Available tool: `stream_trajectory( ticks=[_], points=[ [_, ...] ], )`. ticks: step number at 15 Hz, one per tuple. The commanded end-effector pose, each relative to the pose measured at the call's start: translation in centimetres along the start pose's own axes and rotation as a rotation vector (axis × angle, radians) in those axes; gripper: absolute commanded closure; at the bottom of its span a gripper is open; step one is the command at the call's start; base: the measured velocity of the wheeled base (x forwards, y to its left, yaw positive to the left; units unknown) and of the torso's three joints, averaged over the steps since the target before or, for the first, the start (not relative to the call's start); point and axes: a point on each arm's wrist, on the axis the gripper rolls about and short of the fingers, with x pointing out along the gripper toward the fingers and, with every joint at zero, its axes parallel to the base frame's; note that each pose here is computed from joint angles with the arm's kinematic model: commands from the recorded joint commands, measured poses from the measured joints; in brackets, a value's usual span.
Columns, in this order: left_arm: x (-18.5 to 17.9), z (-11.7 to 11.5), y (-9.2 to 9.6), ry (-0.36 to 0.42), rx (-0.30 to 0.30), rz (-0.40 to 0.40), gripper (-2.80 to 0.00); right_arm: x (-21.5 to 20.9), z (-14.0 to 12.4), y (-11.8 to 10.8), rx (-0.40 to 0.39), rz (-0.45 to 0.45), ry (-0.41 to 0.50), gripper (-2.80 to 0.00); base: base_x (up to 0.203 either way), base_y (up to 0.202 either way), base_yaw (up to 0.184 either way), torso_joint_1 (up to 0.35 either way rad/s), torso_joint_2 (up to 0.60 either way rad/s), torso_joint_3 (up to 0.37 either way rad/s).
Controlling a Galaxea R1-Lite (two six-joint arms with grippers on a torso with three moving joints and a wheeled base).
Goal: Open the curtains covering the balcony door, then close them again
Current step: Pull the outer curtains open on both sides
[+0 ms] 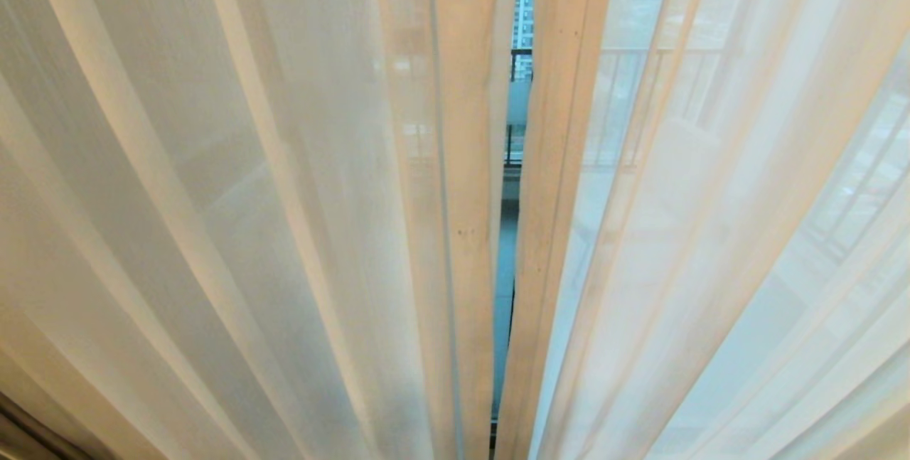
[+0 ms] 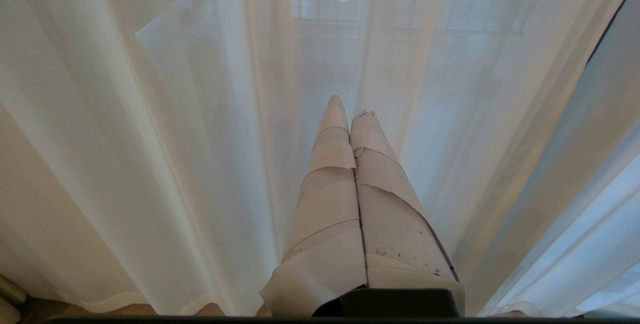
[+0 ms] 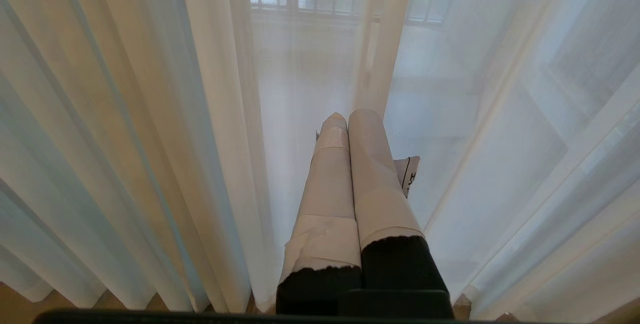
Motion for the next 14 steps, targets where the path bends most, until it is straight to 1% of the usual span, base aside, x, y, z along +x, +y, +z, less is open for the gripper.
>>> stream_trajectory(
  ticks=[1,2,4,7,8,10,11,12,14],
  points=[
    [0.0,0.0,0.0,-0.002,0.003,0.004,0.0,0.0,0.0,0.0,0.0,0.001,0.001,0.0,0.0,0.0,0.0,0.0,0.0,0.0],
    [0.0,0.1,0.0,-0.011,0.0,0.003,0.0,0.0,0.0,0.0,0.0,0.001,0.002,0.0,0.0,0.0,0.0,0.0,0.0,0.0],
    [0.0,0.8,0.0,-0.076,-0.004,-0.002,0.0,0.0,0.0,0.0,0.0,0.001,0.002,0.0,0.0,0.0,0.0,0.0,0.0,0.0],
    [-0.3,2.2,0.0,-0.219,0.001,0.0,0.0,0.0,0.0,0.0,0.0,0.001,0.002,0.0,0.0,0.0,0.0,0.0,0.0,0.0],
    [-0.3,2.5,0.0,-0.245,0.002,0.005,0.0,0.0,0.0,0.0,0.0,0.001,0.002,0.0,0.0,0.0,0.0,0.0,0.0,0.0],
    [-0.4,2.7,0.0,-0.268,0.016,0.006,0.0,0.0,0.0,0.0,0.0,0.001,0.002,0.0,0.0,0.0,0.0,0.0,0.0,0.0],
    [-0.4,2.6,0.0,-0.263,0.035,0.008,0.0,0.0,0.0,0.0,0.0,0.001,0.002,0.0,0.0,0.0,0.0,0.0,0.0,0.0],
    [-0.3,2.6,0.0,-0.256,0.034,0.012,0.0,0.0,0.0,0.0,0.0,0.001,0.002,0.0,0.0,0.0,0.0,0.0,0.0,0.0],
    [-0.3,2.5,-0.1,-0.253,0.054,0.004,0.0,0.0,0.0,0.0,0.0,0.001,0.002,0.0,0.0,0.0,0.0,0.0,0.0,0.0]
  ],
)
